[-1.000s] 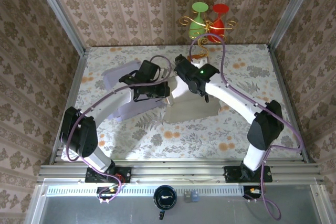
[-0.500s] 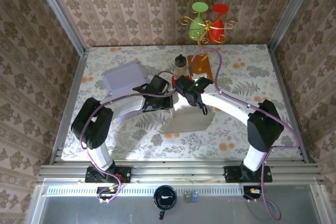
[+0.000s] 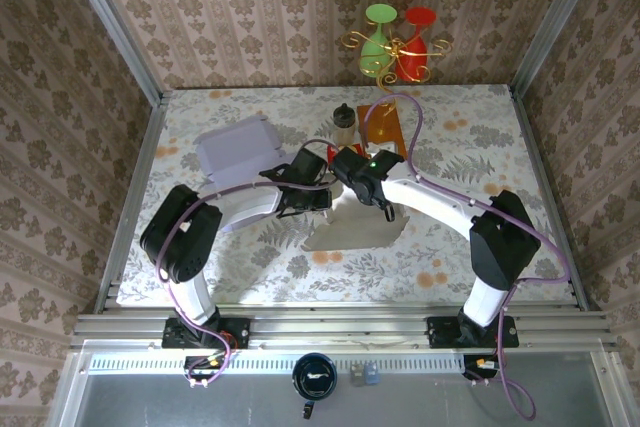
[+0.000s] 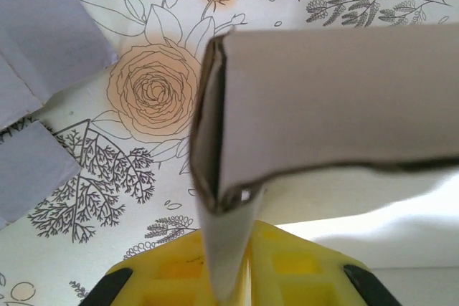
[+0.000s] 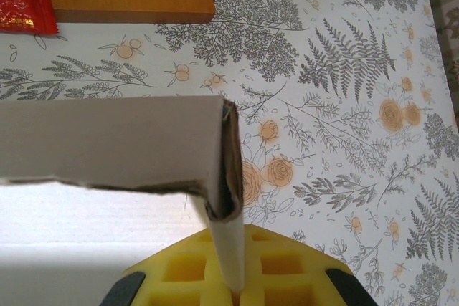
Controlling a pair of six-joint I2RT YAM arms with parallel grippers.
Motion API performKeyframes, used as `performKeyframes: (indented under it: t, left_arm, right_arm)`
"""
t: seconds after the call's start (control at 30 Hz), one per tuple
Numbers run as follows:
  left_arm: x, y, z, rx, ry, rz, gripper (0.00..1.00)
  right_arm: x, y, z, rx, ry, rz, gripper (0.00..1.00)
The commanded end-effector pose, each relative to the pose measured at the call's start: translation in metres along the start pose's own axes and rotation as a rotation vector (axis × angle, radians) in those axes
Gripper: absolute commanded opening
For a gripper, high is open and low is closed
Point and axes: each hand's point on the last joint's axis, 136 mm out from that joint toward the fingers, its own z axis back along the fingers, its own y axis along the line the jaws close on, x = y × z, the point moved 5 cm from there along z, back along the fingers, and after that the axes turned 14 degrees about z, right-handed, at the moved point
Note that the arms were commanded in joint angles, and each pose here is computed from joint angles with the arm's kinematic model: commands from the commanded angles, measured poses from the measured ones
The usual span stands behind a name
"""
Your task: Fold the paper box
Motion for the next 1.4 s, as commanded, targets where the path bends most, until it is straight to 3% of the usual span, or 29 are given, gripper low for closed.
performKeyframes:
  t: [0.0, 0.17, 0.5, 0.6, 0.93, 1.13, 1.37]
  left_arm:
    - [-0.020, 0.043, -0.012, 0.210, 0.054, 0.034, 0.14]
    - [-0.024, 0.043, -0.012, 0.256, 0.051, 0.038, 0.07]
    - [-0.038, 0.047, -0.008, 0.415, 0.044, 0.074, 0.07]
    - [-0.040, 0.047, -0.008, 0.439, 0.039, 0.076, 0.00]
    - [-0.034, 0.034, -0.007, 0.375, 0.014, 0.084, 0.00]
    - [-0.019, 0.012, 0.013, 0.203, -0.079, 0.042, 0.33]
    - [-0.011, 0.008, 0.024, 0.110, -0.110, 0.007, 0.36]
  right_arm:
    - [0.000, -0.007, 0.000, -0.065, -0.025, -0.047, 0.00]
    - [0.000, -0.005, 0.001, -0.062, -0.029, -0.048, 0.00]
    - [-0.001, -0.003, 0.001, -0.056, -0.031, -0.056, 0.00]
    - [-0.001, -0.002, 0.000, -0.052, -0.030, -0.057, 0.00]
    - [-0.002, 0.002, -0.002, -0.044, -0.022, -0.047, 0.00]
    - [-0.004, 0.001, -0.004, -0.043, -0.016, -0.040, 0.00]
    - [-0.004, 0.002, -0.005, -0.043, -0.012, -0.035, 0.00]
